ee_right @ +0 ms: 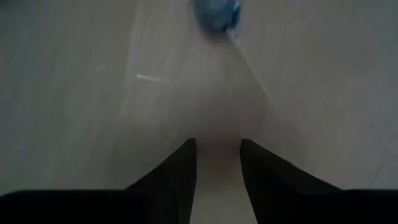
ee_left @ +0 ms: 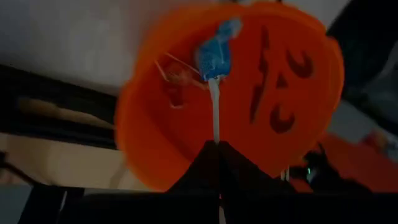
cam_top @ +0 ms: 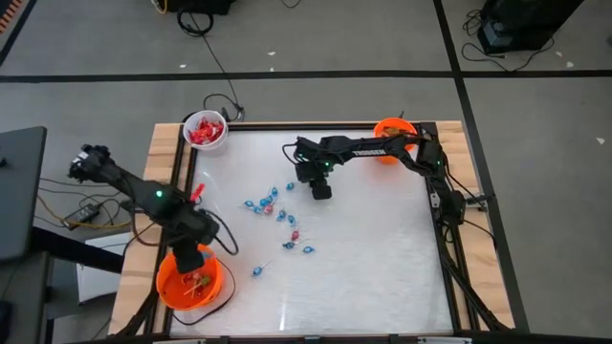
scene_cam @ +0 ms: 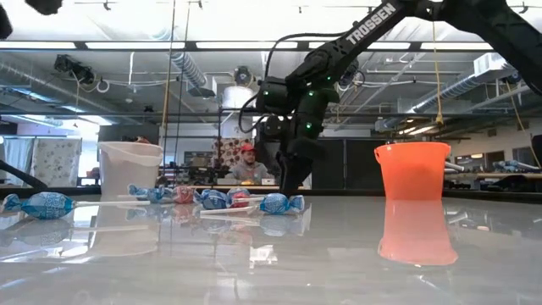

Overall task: Sort candy by brand, put in halloween buckets
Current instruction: Put the blue lollipop into the bottom orange bucket, then put the top pink lollipop into the bottom orange bucket

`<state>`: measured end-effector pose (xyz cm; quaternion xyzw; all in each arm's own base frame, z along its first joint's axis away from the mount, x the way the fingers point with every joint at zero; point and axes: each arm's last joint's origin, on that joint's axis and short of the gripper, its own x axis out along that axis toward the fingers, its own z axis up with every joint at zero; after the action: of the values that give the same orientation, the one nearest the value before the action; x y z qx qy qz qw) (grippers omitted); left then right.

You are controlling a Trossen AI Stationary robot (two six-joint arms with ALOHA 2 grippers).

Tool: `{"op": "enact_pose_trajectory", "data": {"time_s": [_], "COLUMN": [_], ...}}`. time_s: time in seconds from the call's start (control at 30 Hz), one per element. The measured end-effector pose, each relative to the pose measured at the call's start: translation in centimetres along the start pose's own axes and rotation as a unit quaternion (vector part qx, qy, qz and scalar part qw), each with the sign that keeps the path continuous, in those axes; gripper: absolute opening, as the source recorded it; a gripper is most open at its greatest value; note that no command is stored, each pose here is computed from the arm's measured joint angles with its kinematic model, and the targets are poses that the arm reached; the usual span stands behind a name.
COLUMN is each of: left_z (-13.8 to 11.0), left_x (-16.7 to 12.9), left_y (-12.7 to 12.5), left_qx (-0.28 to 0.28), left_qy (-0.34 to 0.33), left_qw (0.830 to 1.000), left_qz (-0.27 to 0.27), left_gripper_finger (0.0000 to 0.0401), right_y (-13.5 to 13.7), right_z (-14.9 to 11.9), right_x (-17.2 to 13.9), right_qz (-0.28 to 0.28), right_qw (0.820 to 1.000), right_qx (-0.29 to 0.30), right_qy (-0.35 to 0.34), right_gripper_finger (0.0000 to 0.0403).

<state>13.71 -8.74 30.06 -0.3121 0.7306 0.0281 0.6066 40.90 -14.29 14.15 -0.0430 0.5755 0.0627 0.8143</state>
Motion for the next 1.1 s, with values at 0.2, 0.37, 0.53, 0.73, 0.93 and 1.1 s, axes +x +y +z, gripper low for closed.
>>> {"op": "enact_pose_trajectory", "data": {"time_s": [0.2,0.37,0.53,0.73,0.93,1.1], "left_z": [0.5,1.0,0.8,-0.1,1.0,4.1], "left_x": [3.0,4.8,3.9,-0.1,-3.5,-4.0], "left_y": [0.5,1.2,1.0,0.6,0.2,0.8], "left_qx": [-0.027,-0.052,-0.055,-0.042,0.019,0.016], "left_qy": [0.099,0.099,0.091,-0.038,-0.296,-0.345], "left_qw": [0.994,0.993,0.994,0.998,0.949,0.931], "left_qz": [-0.043,-0.032,-0.026,0.027,0.109,0.119], "left_gripper_finger": [0.0001,0.0032,0.0080,0.0114,0.0126,0.0126], "right_y": [0.3,0.3,0.4,0.2,0.5,1.9], "right_z": [-0.5,-0.5,-0.5,-0.1,0.1,-1.6], "right_x": [-0.1,-0.1,-0.8,-3.1,-5.5,-6.7], "right_qz": [0.014,0.021,0.018,0.010,0.058,0.038], "right_qw": [0.999,0.999,0.997,0.996,0.991,0.987], "right_qx": [0.024,0.042,0.072,0.085,0.094,0.117], "right_qy": [0.029,0.022,0.020,-0.012,-0.074,-0.102], "right_gripper_finger": [0.0122,0.0122,0.0114,0.0103,0.0103,0.0103]}}
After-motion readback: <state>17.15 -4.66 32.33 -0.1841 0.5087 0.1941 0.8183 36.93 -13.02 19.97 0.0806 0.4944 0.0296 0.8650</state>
